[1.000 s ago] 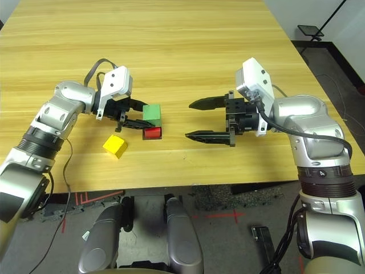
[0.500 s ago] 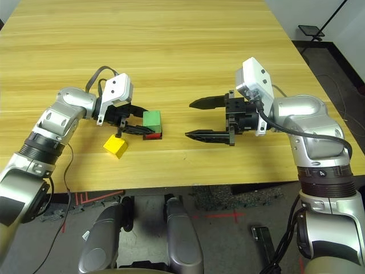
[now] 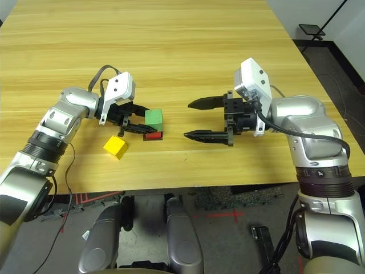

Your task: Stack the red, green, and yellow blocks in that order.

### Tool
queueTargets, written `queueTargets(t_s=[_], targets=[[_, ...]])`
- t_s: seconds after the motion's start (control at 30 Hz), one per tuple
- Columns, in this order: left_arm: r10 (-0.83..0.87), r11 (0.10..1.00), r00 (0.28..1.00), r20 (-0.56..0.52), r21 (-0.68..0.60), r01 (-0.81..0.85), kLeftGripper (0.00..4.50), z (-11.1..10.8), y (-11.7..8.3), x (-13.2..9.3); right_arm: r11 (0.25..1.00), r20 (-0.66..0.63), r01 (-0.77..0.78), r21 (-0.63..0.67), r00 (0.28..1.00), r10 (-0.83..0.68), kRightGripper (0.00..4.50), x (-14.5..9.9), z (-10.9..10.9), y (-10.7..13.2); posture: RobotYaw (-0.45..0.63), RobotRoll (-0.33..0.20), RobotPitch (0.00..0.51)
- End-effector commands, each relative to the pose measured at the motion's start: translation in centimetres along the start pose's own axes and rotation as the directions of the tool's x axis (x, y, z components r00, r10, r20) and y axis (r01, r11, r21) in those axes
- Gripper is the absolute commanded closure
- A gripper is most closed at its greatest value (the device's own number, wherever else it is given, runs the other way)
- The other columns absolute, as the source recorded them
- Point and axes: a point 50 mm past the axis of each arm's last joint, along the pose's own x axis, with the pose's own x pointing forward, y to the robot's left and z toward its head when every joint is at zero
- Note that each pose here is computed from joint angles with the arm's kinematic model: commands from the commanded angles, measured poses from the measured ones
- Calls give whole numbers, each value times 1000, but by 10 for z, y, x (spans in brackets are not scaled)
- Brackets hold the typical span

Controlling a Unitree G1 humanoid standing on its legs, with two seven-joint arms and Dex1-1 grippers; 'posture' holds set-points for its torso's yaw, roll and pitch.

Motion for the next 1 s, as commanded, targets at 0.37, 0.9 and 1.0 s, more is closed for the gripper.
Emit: queueTargets(t_s=[0.37,0.9,1.0], targets=[[-9,1000,1000,-13,-2,9,2451,-2,-4,-5,1000,12,-27,-11,1000,28,0,7,1,-2,294,73,290],[-14,1000,1000,-13,-8,14,2451,-1,-5,-2,999,19,-29,-16,999,30,0,8,1,-1,283,75,282],[-15,1000,1000,-11,-8,15,2451,-1,-5,-2,999,20,-31,-16,999,31,0,9,1,-1,280,74,285]])
